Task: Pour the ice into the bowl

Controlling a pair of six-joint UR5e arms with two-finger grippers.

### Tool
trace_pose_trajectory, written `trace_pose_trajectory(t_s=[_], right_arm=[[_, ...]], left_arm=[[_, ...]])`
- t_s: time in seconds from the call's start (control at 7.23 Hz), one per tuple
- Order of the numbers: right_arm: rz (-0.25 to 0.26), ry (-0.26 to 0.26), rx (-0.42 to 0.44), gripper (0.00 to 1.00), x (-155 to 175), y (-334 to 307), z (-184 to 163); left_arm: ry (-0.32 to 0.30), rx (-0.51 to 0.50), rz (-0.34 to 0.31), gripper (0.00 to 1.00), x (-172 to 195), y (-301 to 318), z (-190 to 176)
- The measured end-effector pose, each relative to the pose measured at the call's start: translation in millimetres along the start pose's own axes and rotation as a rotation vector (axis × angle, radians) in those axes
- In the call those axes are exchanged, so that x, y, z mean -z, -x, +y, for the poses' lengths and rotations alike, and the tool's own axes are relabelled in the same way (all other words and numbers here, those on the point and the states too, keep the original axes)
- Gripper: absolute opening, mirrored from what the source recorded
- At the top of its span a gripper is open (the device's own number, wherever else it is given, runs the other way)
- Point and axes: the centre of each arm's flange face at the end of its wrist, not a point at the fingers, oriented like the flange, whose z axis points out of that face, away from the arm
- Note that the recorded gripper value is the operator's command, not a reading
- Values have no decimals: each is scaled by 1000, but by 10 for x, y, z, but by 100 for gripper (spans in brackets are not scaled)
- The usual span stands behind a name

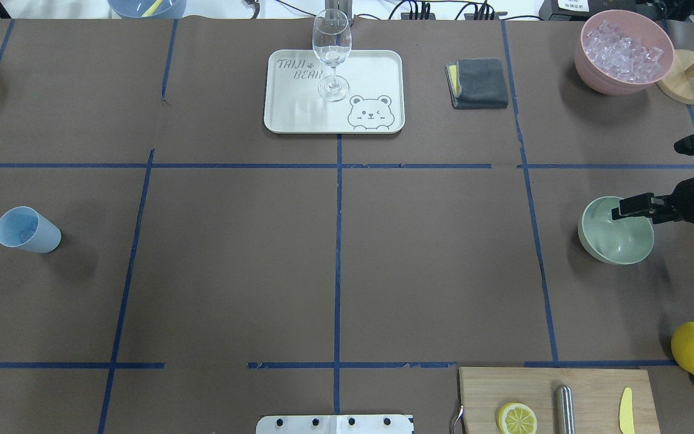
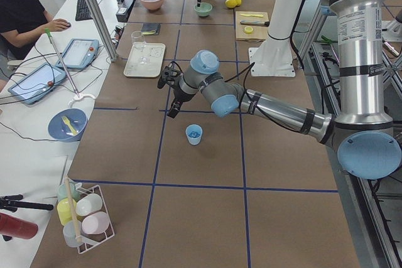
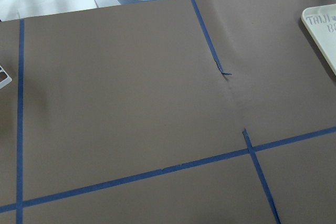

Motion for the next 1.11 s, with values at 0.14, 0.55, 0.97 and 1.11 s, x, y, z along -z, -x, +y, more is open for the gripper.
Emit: trace_pose_trajectory(t_s=[0.14, 0.55, 0.97, 1.11], right_arm=[[4, 8, -3, 55, -10, -82, 97], [12, 18, -7, 0, -22, -161, 188], [-1, 20, 11, 0, -13, -52, 205], [-25, 19, 24, 0, 69, 71, 205]], left_arm=[[0, 1, 0, 100, 1, -19, 12], [5, 3, -1, 100, -20, -18, 27], [10, 1, 2, 100, -46, -34, 40], [12, -2, 5, 100, -82, -82, 59]])
